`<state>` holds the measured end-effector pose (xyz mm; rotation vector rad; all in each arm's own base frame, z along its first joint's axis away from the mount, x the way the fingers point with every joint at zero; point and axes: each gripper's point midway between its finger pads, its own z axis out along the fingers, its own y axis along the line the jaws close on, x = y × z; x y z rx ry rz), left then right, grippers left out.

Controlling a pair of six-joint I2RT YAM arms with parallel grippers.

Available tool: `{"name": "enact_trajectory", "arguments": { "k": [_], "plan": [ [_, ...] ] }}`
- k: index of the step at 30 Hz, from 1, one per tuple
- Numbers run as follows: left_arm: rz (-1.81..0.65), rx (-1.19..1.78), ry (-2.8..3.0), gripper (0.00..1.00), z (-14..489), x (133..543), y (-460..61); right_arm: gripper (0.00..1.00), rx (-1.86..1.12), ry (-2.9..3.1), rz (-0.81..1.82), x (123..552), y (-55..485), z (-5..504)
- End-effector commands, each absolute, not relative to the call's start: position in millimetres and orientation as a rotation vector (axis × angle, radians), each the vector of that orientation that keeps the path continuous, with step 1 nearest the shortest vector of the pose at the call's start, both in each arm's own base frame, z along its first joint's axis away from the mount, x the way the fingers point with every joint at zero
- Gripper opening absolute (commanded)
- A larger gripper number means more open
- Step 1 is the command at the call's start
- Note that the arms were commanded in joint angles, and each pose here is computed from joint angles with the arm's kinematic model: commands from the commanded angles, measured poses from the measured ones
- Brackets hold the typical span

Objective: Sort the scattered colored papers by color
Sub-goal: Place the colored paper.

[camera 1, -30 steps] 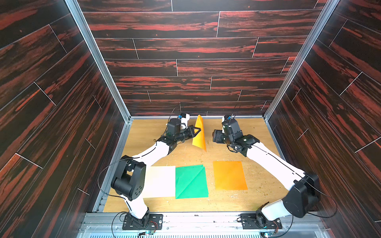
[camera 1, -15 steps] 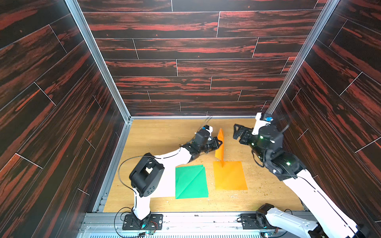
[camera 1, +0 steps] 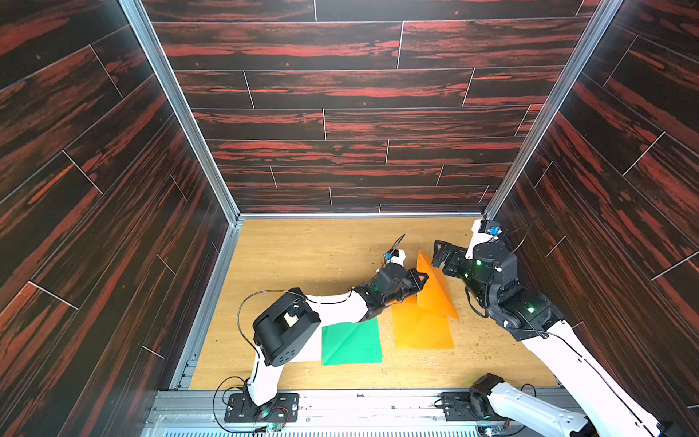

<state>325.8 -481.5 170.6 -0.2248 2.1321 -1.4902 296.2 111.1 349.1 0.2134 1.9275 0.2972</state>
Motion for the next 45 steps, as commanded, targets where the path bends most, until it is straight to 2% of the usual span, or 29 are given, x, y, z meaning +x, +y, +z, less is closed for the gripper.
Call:
{"name": "enact_trajectory", "arguments": {
  "k": [1, 5, 14, 42, 45],
  "plan": [
    [-1.52, -0.321, 2.11, 0.0, 152.0, 318.7, -482.1, 0.98, 0.227, 1.933, 0.31, 291.3, 109.0, 345.8],
    [-1.499, -0.335, 2.171, 0.0, 119.1, 299.6, -486.0, 0.98, 0.223, 1.943, 0.319, 289.2, 109.7, 338.6],
    [-1.393, -0.342, 2.247, 0.0, 89.0, 285.9, -467.2, 0.98, 0.223, 1.957, 0.327, 289.3, 111.8, 331.6],
    [-1.307, -0.39, 2.233, 0.0, 69.0, 276.0, -425.1, 0.98, 0.194, 2.013, 0.33, 299.0, 125.1, 313.1],
    [-1.28, -0.38, 2.256, 0.19, 66.4, 273.5, -422.3, 0.98, 0.192, 2.018, 0.334, 300.0, 126.7, 311.7]
  ]
}}
